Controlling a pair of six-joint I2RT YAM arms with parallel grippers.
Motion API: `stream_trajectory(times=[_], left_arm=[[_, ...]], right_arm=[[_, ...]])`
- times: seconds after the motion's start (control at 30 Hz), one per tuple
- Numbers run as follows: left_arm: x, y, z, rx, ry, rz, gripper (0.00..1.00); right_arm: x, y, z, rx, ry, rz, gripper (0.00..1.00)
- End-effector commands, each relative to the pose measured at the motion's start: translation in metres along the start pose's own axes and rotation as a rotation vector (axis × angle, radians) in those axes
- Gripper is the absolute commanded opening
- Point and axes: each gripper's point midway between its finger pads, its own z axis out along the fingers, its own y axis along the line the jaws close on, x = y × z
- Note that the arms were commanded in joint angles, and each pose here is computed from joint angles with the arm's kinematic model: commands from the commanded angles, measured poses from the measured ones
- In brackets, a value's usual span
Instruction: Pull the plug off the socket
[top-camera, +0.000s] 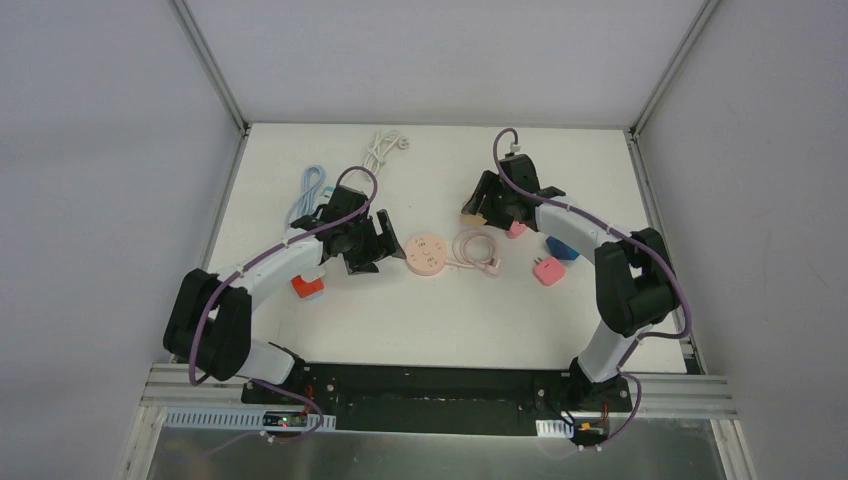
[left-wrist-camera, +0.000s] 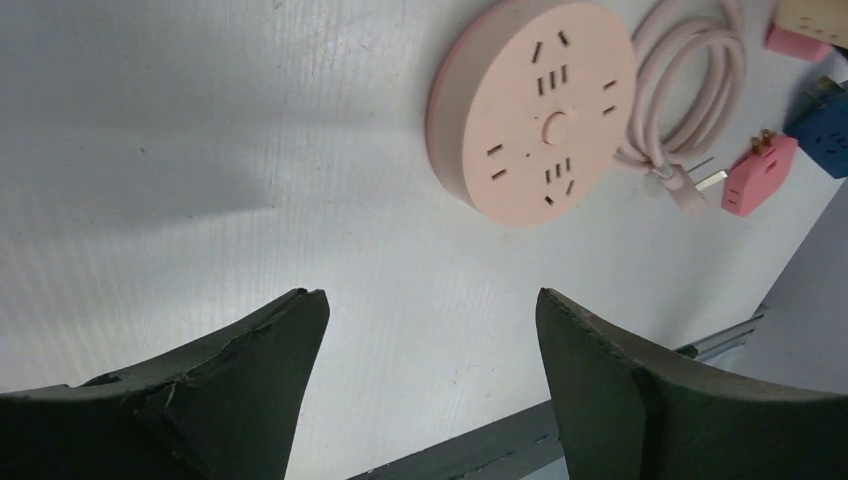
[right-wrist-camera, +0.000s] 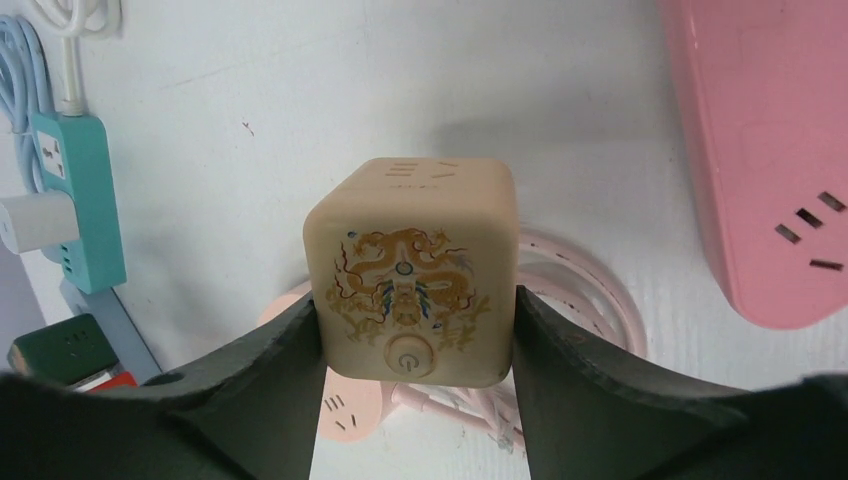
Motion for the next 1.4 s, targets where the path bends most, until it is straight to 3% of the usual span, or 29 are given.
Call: stream_trajectory(times=[0.0, 0.07, 0.1, 0.33, 0.47, 0.73, 0.93, 1.03, 1.37], left_arm=[[-0.014, -0.004, -0.037, -0.031, -0.084, 0.050, 0.82], [-0.017, 0.003, -0.049, -0.071, -0.117, 0.052, 0.82], [-0.018, 0.006, -0.056, -0.086, -0.138, 0.052, 0.82], [-0.034, 0.030, -0.107, -0.223, -0.304, 0.072, 0.84], [-0.046, 0.050, -0.139, -0.349, -0.408, 0.062, 0.84], [-0.062, 0.085, -0.198, -0.503, -0.631, -0.003, 0.84], [-0.059, 0.110, -0.218, -0.557, -0.741, -0.085, 0.84], [-0.055, 0.117, -0.222, -0.551, -0.761, -0.117, 0.84], [-0.042, 0.125, -0.240, -0.475, -0.844, -0.167, 0.82]], right_arm=[[-0.016, 0.014, 0.008, -0.132, -0.015, 0.080, 0.34], [-0.015, 0.008, 0.015, -0.117, -0.006, 0.087, 0.34], [-0.006, 0.016, 0.014, -0.164, 0.048, 0.093, 0.44], [-0.004, 0.006, 0.015, -0.135, 0.055, 0.066, 0.79], [-0.011, 0.003, 0.003, -0.118, 0.010, 0.047, 0.90], [-0.031, 0.018, -0.053, -0.147, -0.141, 0.002, 0.93], [0.007, 0.082, -0.084, -0.341, -0.172, -0.109, 0.93], [0.044, 0.133, -0.092, -0.501, -0.088, -0.077, 0.93], [0.158, 0.244, -0.063, -0.760, 0.206, -0.117, 0.88]])
